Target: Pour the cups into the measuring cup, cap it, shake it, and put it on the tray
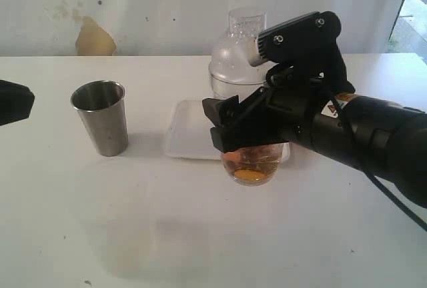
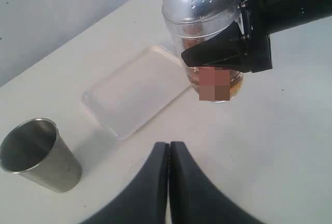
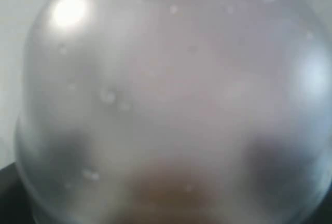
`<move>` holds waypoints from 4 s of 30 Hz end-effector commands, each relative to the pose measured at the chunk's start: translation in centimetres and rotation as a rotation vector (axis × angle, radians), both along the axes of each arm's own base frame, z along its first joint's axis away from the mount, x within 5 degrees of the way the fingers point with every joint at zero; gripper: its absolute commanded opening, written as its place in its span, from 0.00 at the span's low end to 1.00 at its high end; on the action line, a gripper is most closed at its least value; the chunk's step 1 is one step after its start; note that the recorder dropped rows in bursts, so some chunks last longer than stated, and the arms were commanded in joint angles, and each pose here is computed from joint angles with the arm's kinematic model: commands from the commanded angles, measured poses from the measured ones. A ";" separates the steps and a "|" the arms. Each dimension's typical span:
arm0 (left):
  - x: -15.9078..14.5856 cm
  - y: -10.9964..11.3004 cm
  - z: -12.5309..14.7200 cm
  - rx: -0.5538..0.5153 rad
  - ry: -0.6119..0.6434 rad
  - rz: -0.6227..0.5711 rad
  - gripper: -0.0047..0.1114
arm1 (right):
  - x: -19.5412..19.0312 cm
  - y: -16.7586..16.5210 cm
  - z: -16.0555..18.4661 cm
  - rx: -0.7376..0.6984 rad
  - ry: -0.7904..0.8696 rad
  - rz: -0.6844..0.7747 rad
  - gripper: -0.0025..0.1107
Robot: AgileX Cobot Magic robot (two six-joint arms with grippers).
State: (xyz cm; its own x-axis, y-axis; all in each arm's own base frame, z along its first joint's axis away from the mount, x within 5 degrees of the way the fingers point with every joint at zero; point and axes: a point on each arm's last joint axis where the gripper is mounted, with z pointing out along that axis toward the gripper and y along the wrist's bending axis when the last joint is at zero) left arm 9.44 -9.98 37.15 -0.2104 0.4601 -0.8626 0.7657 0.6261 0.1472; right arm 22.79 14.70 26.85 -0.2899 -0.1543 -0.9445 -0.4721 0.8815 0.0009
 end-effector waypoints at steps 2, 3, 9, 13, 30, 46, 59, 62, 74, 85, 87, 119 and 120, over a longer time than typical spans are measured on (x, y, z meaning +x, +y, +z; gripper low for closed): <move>-0.1 0.0 0.0 -0.010 0.005 -0.001 0.04 | 0.2 -0.3 1.2 0.026 -0.073 -0.027 0.02; -0.1 0.0 0.0 -0.010 0.005 -0.001 0.04 | 0.2 -0.3 1.2 0.026 -0.073 -0.027 0.02; -0.1 0.0 0.0 -0.010 0.005 -0.001 0.04 | 0.2 -0.3 1.2 0.026 -0.073 -0.027 0.02; -0.1 0.0 0.0 -0.010 0.003 -0.002 0.04 | 0.2 -0.3 1.2 0.026 -0.073 -0.027 0.02; 0.5 3.5 -6.3 -0.515 -0.433 0.245 0.04 | 0.2 -0.3 1.2 0.048 -0.059 -0.033 0.02; -1.8 9.3 -16.0 -0.390 -0.396 0.740 0.04 | 0.2 -0.3 1.2 0.048 -0.059 -0.033 0.02; -3.9 10.4 -18.0 -0.272 -0.294 0.923 0.04 | 0.2 -0.3 1.1 0.046 -0.055 -0.031 0.02; -3.9 10.5 -17.9 -0.271 -0.298 0.938 0.04 | 0.2 -0.3 1.1 0.046 -0.055 -0.031 0.02; -3.9 10.9 -17.9 -0.090 -0.374 0.920 0.04 | 0.2 -0.3 1.1 0.046 -0.055 -0.031 0.02; -3.9 10.7 -18.0 -0.313 -0.280 0.979 0.04 | 0.2 -0.3 1.1 0.046 -0.055 -0.031 0.02; -3.9 10.7 -18.0 -0.276 -0.294 0.968 0.04 | 0.2 -0.3 1.1 0.046 -0.055 -0.031 0.02; -3.9 10.7 -18.0 -0.317 -0.282 0.973 0.04 | 0.4 0.0 0.8 -0.024 -0.086 0.005 0.02; -3.9 10.7 -18.0 -0.317 -0.282 0.973 0.04 | 0.4 0.1 0.7 -0.078 -0.111 0.033 0.02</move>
